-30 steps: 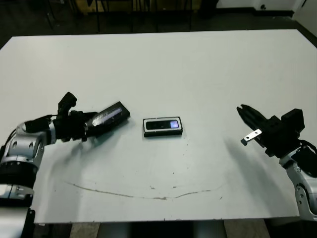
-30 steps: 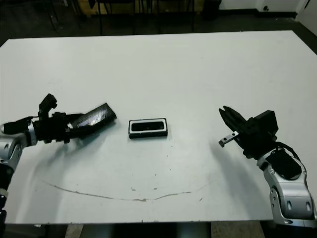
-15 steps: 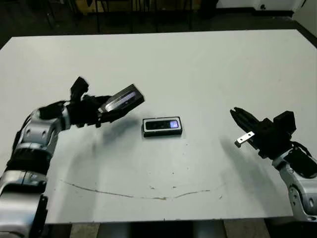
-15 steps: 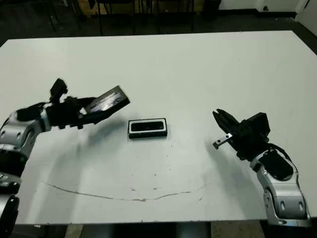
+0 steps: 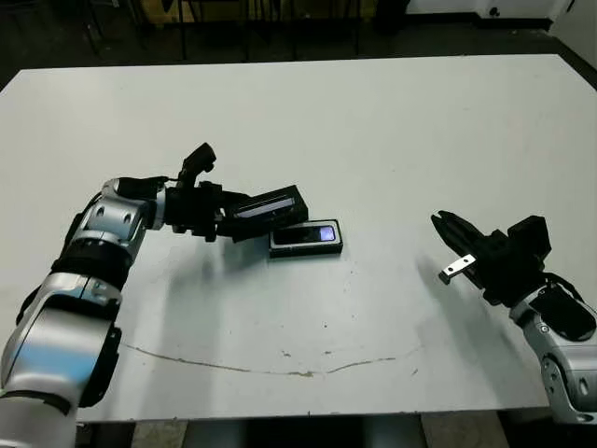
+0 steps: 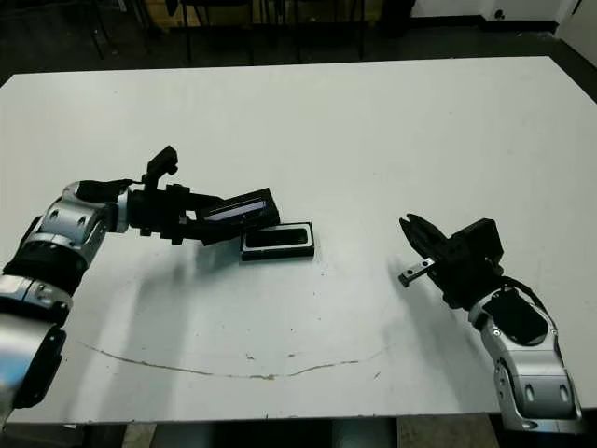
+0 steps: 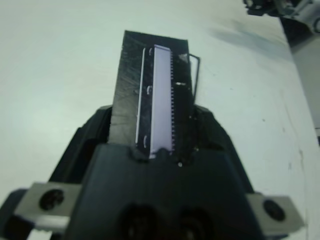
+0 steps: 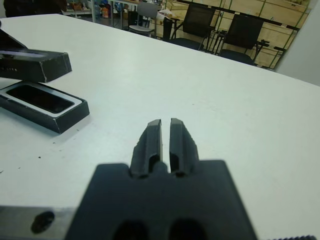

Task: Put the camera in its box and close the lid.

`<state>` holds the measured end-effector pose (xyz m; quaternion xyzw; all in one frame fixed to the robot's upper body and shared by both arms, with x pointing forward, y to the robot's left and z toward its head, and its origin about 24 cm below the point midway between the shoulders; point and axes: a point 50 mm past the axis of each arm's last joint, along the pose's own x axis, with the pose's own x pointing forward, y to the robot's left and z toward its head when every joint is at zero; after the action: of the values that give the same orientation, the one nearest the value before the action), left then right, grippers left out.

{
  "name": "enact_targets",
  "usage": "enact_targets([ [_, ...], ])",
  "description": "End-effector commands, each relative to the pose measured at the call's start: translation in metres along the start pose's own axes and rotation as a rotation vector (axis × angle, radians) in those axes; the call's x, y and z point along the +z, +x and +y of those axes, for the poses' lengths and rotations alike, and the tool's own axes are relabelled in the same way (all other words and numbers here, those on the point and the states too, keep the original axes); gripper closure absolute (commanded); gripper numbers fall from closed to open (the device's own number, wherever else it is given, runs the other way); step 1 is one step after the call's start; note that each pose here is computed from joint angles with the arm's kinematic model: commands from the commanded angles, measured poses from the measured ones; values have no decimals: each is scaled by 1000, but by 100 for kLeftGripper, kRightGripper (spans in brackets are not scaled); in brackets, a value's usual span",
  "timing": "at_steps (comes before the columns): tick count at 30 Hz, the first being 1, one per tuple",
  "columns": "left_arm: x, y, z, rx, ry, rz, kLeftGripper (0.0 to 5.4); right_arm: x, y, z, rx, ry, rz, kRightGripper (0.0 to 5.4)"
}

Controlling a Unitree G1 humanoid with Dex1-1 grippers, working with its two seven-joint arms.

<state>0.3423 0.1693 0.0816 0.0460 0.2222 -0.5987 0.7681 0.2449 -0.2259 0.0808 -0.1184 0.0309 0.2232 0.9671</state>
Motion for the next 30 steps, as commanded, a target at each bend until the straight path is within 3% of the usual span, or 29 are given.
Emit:
enact_targets([
  [1,-4,1,1,-19,-14,8,260,-9,-4,0,5,26,15,540],
  [17,-12,15,-7,-180,-46,25,260,-19,-5,0,22,-12,-16,540],
  [23,-10,22,-11,-186,19,39,261,-19,-6,0,19,-4,-3,540],
  [30,-17,46,-18,-240,9,116,261,-19,-10,-3,-10,8,42,540],
])
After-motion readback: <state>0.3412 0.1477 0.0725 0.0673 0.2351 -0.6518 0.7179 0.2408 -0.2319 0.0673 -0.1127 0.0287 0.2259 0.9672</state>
